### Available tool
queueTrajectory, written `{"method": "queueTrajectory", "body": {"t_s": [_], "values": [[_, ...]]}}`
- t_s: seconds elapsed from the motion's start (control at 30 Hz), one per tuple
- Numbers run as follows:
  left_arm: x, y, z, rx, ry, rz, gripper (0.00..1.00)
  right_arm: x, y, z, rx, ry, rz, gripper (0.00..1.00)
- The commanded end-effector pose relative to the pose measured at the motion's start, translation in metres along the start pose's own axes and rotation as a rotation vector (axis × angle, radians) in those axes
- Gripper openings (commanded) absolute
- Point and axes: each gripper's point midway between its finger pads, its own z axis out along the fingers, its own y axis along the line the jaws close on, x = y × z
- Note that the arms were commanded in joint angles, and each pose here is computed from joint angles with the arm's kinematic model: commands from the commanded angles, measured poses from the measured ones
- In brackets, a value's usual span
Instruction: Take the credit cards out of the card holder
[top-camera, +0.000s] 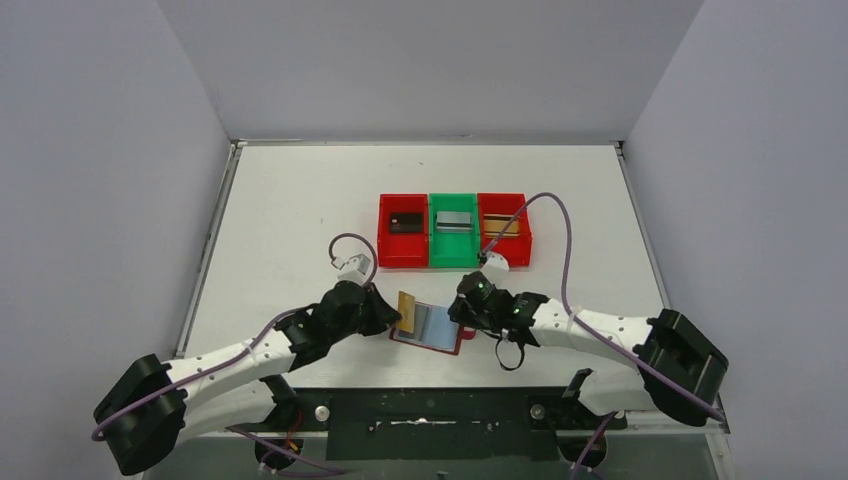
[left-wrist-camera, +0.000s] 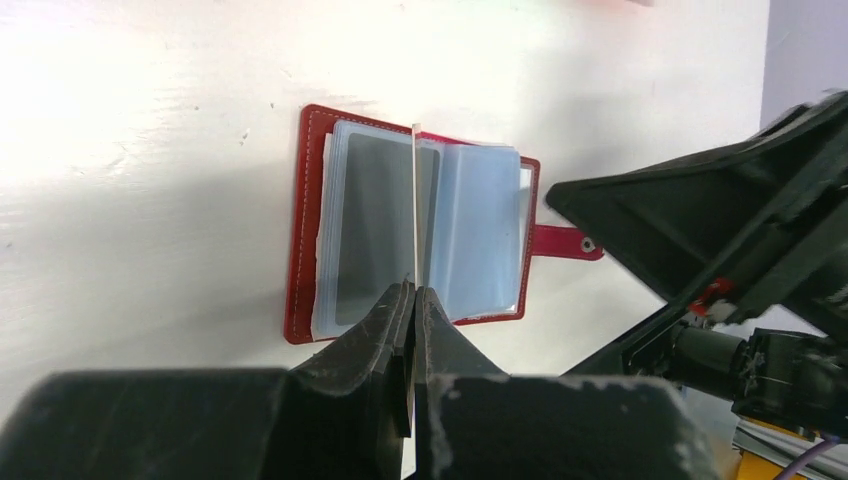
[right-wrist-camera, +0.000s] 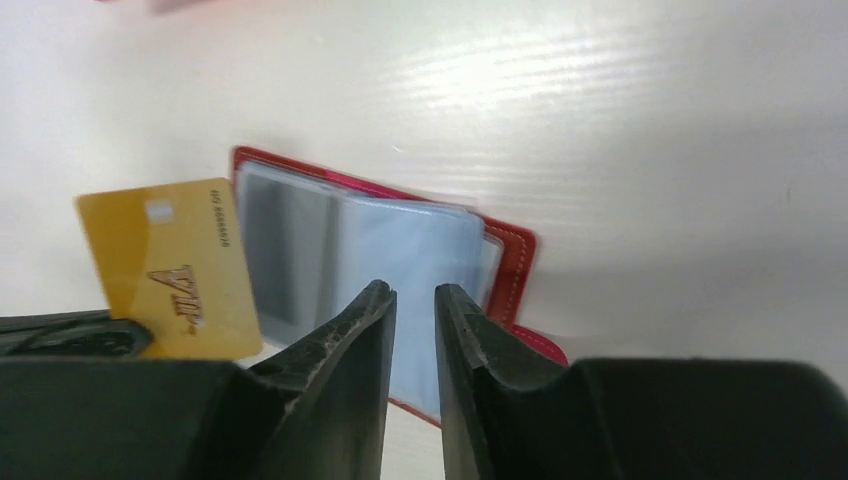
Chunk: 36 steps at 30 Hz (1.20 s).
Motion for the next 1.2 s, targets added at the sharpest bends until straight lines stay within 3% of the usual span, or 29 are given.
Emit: {"method": "queueTrajectory", "body": {"t_s": [0.0,0.1,0.3,0.63,0.77,0.83,0.9,1.0,1.17], "values": [[-0.033,-0.021,-0.017,0.034,-0.101,0.025,0.00,-0.055,0.024,-0.035,-0.026,-0.155,-0.091,0.30],[-0.036,-0.028,-0.024,0.073,-0.120,0.026,0.00,-0.061,0.036,-0.041,-0.094,-0.175,-0.069,0.42],[-0.042,-0.038,-0.036,0.160,-0.167,0.022,0.00,-0.055,0.056,-0.041,-0.315,-0.223,0.012,0.57],[-0.053,-0.059,-0.052,0.305,-0.239,-0.016,0.00,-0.069,0.077,-0.068,-0.518,-0.277,0.013,0.62],[-0.055,-0.071,-0.057,0.388,-0.257,-0.048,0.00,-0.074,0.090,-0.081,-0.630,-0.287,0.006,0.71],[-0.055,-0.078,-0.060,0.434,-0.253,-0.056,0.00,-0.076,0.096,-0.083,-0.659,-0.272,0.006,0.84],[-0.055,-0.085,-0.062,0.472,-0.250,-0.060,0.00,-0.074,0.103,-0.083,-0.700,-0.245,0.002,0.89],[-0.054,-0.090,-0.064,0.511,-0.248,-0.074,0.00,-0.071,0.113,-0.085,-0.756,-0.220,-0.005,0.87],[-0.052,-0.089,-0.062,0.524,-0.239,-0.093,0.00,-0.061,0.124,-0.091,-0.848,-0.181,-0.026,0.72]]}}
